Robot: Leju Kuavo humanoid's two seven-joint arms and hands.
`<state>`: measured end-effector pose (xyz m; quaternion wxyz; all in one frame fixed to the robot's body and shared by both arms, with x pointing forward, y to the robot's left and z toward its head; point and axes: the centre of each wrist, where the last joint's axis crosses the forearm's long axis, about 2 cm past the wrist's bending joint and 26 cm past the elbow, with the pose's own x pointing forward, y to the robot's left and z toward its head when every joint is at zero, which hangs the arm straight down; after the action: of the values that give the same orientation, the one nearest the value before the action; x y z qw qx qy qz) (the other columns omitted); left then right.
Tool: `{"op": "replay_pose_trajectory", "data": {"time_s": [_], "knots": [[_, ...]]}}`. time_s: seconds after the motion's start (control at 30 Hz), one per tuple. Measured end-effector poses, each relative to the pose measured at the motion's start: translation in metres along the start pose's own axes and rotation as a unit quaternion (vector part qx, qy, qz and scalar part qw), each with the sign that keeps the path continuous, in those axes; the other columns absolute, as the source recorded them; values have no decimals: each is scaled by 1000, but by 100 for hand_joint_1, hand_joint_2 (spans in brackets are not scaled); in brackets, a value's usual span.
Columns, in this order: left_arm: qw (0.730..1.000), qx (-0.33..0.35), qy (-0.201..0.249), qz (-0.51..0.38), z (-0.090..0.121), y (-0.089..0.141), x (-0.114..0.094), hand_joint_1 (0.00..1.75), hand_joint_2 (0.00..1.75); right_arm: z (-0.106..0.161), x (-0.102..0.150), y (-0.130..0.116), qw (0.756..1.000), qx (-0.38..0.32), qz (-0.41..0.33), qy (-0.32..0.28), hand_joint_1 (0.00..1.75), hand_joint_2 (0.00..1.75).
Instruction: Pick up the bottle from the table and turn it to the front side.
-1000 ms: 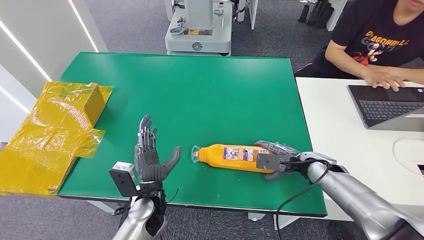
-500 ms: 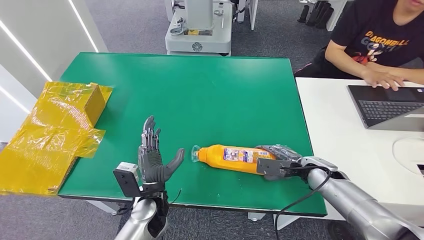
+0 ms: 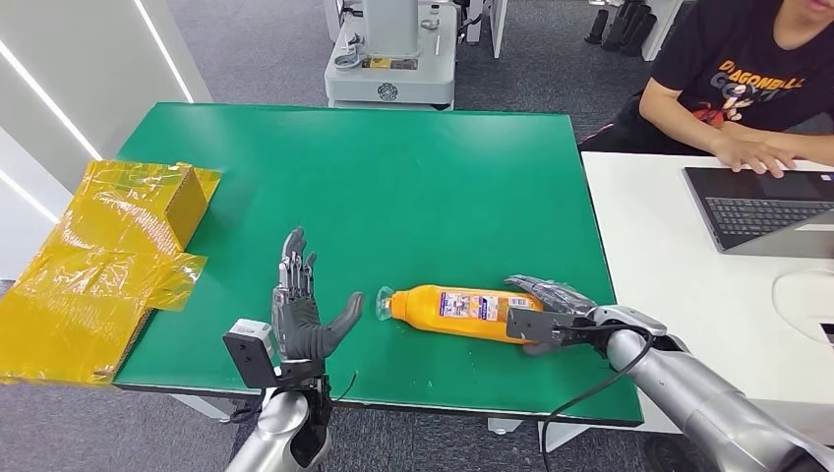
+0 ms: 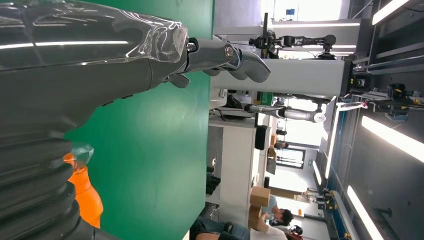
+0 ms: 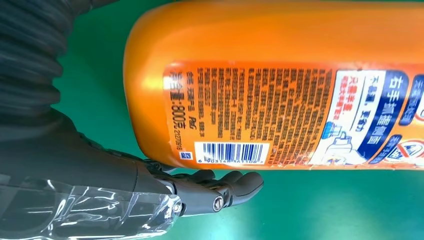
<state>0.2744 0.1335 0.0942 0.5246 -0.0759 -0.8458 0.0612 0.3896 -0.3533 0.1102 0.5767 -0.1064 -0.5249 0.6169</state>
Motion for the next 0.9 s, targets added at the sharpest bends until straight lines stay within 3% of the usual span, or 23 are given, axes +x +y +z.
{"op": "replay_pose_trajectory", "data": {"time_s": [0.5,0.9], "knots": [[1000,-17,2,-2,2,-1,-2,0,175,-7,14,-34,999,-9,49,-17,0,175],[1000,-30,1,0,1,-8,-2,0,175,-51,66,-46,994,14,49,-96,0,175]]}}
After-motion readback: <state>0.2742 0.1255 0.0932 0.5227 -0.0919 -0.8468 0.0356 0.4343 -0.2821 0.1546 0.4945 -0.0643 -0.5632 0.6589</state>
